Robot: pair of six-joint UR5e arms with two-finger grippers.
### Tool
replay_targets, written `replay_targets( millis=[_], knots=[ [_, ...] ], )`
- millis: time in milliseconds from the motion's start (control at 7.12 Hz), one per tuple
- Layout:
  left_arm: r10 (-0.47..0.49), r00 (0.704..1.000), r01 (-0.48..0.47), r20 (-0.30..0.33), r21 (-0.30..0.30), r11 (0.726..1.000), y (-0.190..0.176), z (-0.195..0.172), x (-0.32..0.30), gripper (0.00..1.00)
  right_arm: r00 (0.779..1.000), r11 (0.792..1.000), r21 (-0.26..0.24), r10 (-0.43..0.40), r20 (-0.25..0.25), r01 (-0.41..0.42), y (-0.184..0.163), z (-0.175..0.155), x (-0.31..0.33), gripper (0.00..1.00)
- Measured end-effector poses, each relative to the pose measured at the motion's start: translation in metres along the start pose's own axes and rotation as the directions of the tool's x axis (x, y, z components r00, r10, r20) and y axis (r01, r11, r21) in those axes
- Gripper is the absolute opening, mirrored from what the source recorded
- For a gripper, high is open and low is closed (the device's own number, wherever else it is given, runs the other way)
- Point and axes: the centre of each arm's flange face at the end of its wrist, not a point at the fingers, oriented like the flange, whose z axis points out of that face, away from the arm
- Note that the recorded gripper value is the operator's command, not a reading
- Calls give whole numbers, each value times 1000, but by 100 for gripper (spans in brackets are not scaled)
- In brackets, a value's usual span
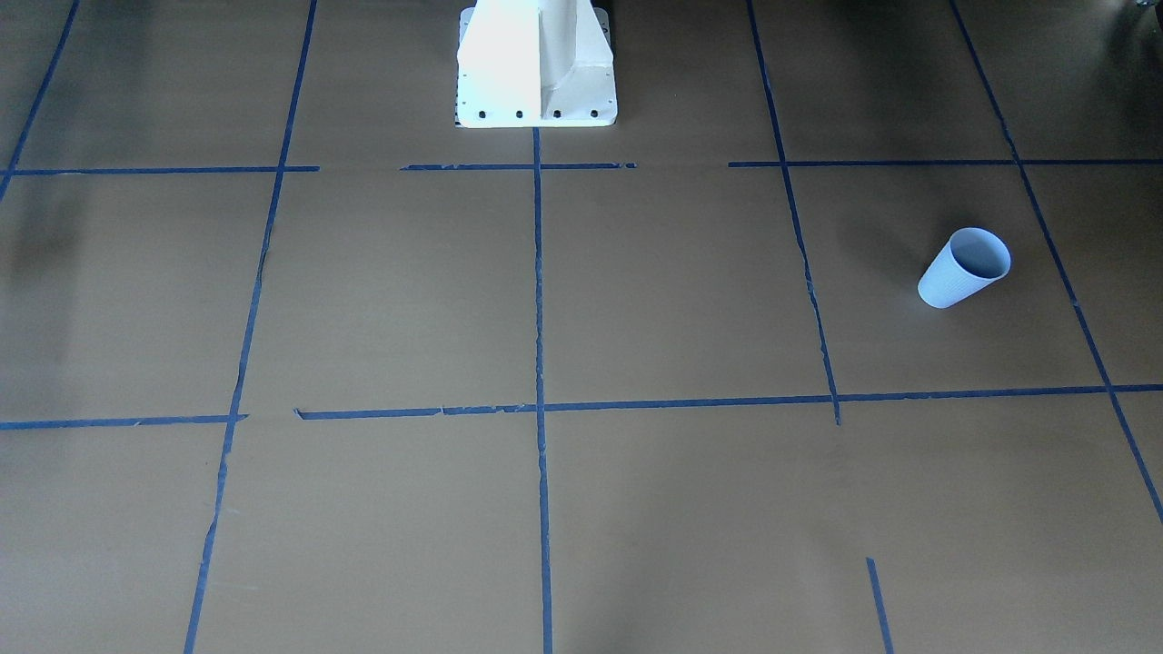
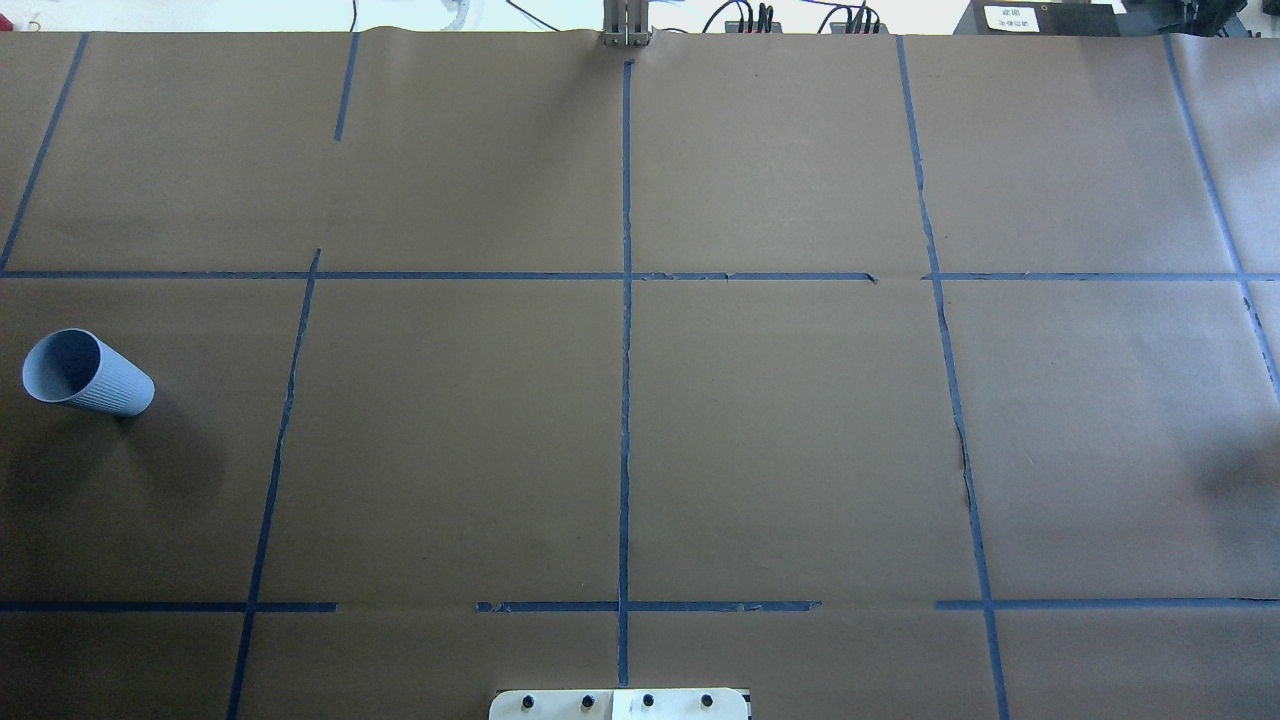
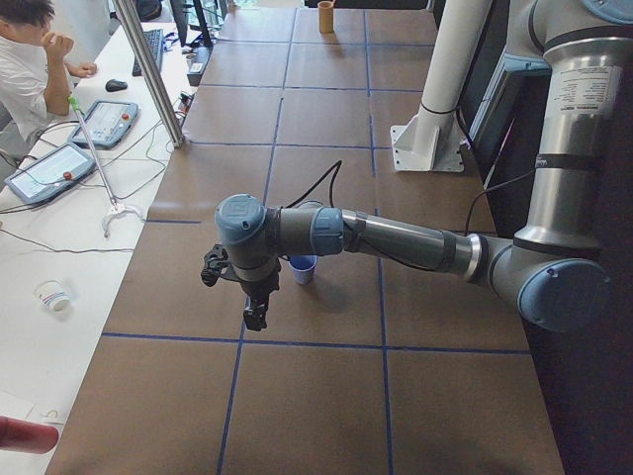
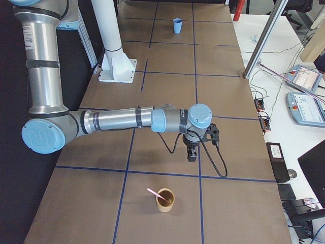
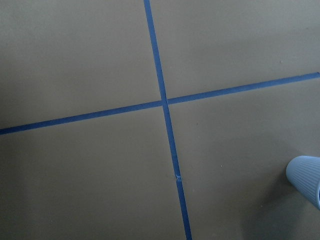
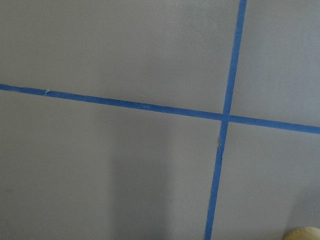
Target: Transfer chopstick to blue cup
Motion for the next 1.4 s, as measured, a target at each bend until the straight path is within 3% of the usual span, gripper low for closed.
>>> replay_targets(
  millis=[561,842,1404],
  knots=[
    [-13,1000,14,-25,17,1000,0,1,21,100,1000,999,-32,-22,-19,22,1,17,-7,100],
    [4,999,-2,-32,56,998,13,17,15,100,1000,999,-43,-22,-19,22,5,23,-5,100],
    [-95,989,102,-110,63,993,-2,97,113,100,999,998,-43,-44,17,45,5,29,-15,100]
  ],
)
